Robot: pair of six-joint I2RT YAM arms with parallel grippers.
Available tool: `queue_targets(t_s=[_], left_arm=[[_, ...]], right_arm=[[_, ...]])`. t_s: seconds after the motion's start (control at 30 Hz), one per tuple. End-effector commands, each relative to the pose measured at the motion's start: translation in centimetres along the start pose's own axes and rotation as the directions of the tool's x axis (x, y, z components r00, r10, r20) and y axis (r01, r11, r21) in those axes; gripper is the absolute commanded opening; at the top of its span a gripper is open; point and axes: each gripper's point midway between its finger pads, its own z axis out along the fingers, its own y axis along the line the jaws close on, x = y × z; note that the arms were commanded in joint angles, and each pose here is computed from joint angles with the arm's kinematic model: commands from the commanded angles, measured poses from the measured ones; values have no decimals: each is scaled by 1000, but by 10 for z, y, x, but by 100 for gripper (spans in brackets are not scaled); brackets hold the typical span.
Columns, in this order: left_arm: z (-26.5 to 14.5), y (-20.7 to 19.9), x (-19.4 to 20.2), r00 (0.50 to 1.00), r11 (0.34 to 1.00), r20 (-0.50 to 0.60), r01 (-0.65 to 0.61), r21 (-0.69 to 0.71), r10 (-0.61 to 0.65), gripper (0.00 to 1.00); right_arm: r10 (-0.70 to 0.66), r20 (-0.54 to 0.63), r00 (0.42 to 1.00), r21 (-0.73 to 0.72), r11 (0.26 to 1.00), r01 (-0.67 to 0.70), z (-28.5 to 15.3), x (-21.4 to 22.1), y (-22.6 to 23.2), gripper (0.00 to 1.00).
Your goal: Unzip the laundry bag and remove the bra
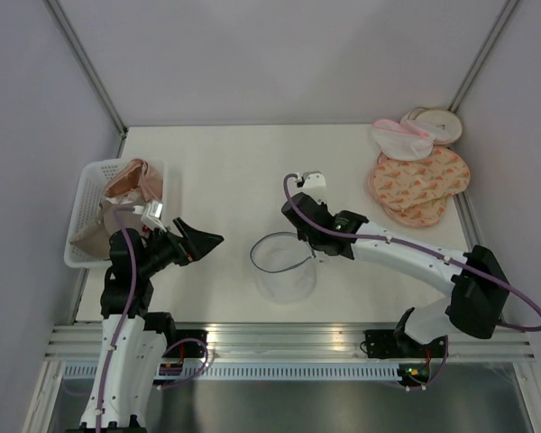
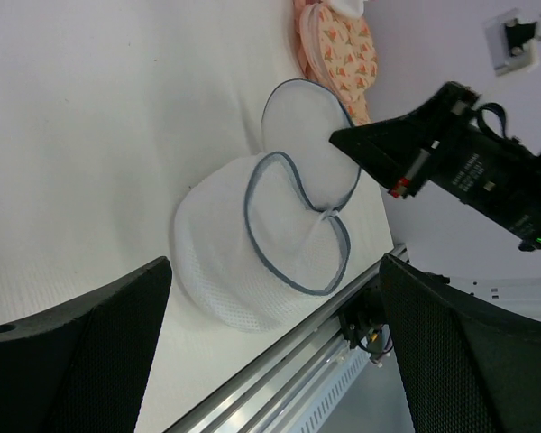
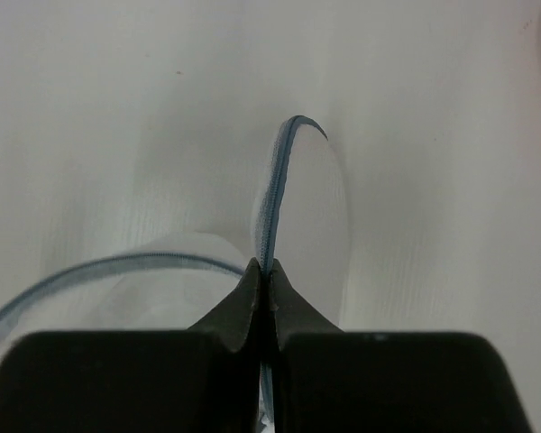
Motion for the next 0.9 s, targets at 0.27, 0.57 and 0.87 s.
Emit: queue_targets(t_s=[0.27, 0.57, 0.87], left_arm=[[-1, 2, -11, 997, 999, 69, -44, -25, 46, 98], [0, 13, -8, 997, 998, 73, -9, -60, 13, 98], [-2, 10, -3, 998, 999, 58, -7, -53, 10, 98]], right_arm=[[-478, 150, 865, -254, 827, 501, -75, 46, 57, 0], [-666, 376, 643, -262, 590, 764, -118, 101, 106, 0], [-606, 500, 619, 0, 714, 700, -143, 44, 108, 0]])
